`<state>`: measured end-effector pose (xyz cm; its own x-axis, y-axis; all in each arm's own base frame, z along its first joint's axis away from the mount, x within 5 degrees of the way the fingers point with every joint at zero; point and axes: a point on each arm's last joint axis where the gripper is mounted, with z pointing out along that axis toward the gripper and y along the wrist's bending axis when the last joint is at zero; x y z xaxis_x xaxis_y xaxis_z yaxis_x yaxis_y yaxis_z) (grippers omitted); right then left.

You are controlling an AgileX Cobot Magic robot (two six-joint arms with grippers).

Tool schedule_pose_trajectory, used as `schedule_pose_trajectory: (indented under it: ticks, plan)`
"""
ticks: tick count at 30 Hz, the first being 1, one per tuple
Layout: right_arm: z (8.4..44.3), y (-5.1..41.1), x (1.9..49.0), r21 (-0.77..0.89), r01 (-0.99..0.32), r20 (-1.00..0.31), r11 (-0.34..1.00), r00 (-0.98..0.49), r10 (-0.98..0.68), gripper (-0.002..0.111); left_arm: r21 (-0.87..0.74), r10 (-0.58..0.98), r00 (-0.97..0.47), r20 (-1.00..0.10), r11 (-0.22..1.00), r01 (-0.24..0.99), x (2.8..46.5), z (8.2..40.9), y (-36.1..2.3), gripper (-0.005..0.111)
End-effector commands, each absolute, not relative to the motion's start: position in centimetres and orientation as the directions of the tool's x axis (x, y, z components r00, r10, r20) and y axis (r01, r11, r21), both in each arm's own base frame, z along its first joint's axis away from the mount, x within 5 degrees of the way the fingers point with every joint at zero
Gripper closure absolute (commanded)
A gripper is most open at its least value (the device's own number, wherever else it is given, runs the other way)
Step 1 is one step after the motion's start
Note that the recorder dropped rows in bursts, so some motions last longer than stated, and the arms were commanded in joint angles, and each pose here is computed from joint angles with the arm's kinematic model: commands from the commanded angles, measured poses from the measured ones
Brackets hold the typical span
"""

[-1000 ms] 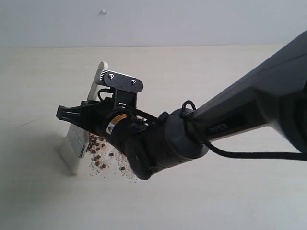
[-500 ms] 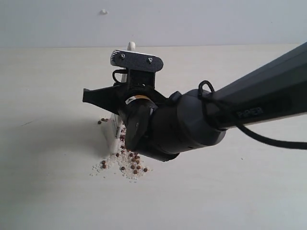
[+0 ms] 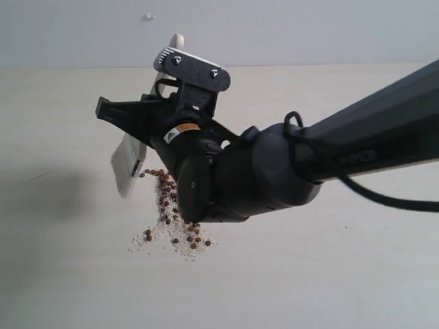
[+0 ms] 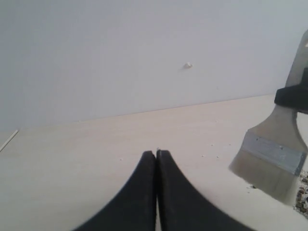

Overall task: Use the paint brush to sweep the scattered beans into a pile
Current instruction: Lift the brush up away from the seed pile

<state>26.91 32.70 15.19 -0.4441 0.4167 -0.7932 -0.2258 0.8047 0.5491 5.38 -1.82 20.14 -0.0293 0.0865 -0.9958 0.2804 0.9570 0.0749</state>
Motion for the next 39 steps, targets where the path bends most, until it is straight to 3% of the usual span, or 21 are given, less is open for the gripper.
schedule_pose_trajectory:
  ticks: [1,13,23,27,29,33,39]
  plan:
    - [13.6,34.1,27.9,0.555,-0.223,-0.796,0.801,-0.422,0.434,0.108,0.073,0.083,-0.024,-0.996,0.957,0.282,5.4,20.1,-1.8,0.107]
    - [13.1,32.7,28.8,0.348,-0.02,-0.857,0.937,-0.412,0.309,0.108,0.073,0.083,-0.024,-0.996,0.957,0.282,5.4,20.1,-1.8,0.107]
    - [15.6,31.9,28.8,0.299,0.003,-0.886,0.954,-0.369,0.279,0.108,0.073,0.083,-0.024,-0.996,0.957,0.282,5.4,20.1,-1.8,0.107]
    - [17.9,32.5,28.6,0.315,-0.101,-0.897,0.944,-0.357,0.261,0.108,0.073,0.083,-0.024,-0.996,0.957,0.282,5.4,20.1,-1.8,0.107]
    - [19.9,33.0,28.3,0.261,-0.226,-0.927,0.939,-0.33,0.178,0.108,0.073,0.083,-0.024,-0.996,0.957,0.282,5.4,20.1,-1.8,0.107]
    - [24.1,32.9,27.3,0.0,-0.421,-0.981,0.907,-0.175,-0.081,0.108,0.073,0.083,-0.024,-0.996,0.957,0.282,5.4,20.1,-1.8,0.107]
    - [26.2,29.5,28.5,-0.354,-0.459,-0.916,0.815,-0.007,-0.402,0.108,0.073,0.083,-0.024,-0.996,0.957,0.282,5.4,20.1,-1.8,0.107]
